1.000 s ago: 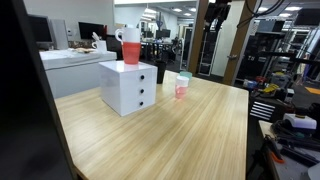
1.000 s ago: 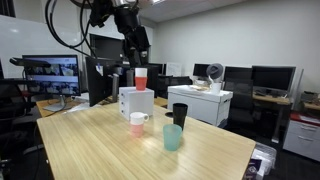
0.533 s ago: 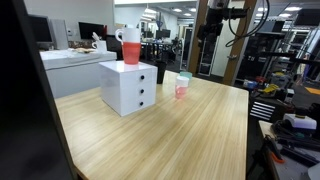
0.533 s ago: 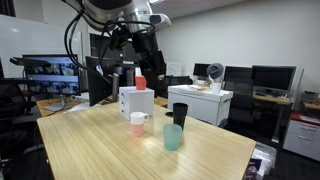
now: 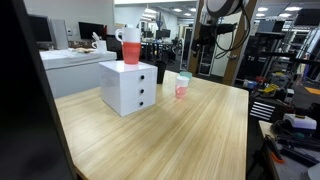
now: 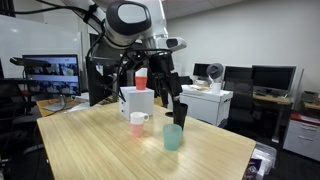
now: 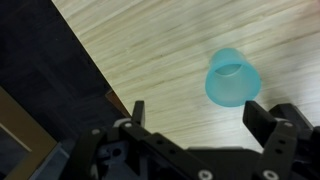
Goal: Pick up the blue cup and put it in the black cup, pick up the stacked white and orange cups and put them in the blue cup, pick up the stacked white and pink cups and put them in the white cup
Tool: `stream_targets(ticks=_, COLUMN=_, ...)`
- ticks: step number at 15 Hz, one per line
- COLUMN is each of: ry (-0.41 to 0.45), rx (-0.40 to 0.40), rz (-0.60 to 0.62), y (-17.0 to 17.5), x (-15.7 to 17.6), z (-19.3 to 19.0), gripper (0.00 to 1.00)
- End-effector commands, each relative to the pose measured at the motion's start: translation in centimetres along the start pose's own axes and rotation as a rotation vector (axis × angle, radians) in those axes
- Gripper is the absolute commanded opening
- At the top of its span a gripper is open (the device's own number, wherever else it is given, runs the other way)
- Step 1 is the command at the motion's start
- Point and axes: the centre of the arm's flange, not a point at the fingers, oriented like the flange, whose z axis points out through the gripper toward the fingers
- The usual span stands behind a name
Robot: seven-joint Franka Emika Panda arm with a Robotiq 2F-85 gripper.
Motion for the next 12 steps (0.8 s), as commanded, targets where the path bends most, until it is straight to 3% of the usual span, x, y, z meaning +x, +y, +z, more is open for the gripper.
stream_targets(ticks=1, ry=-0.005, rx=-0.017, rz=0.02, y=-0.9, x=1.7, z=2.4, gripper=1.0)
stream_targets(ticks=12, ry=-0.024, rx=-0.017, rz=-0.124, y=-8.3, x=2.7, z=5.4, gripper=1.0)
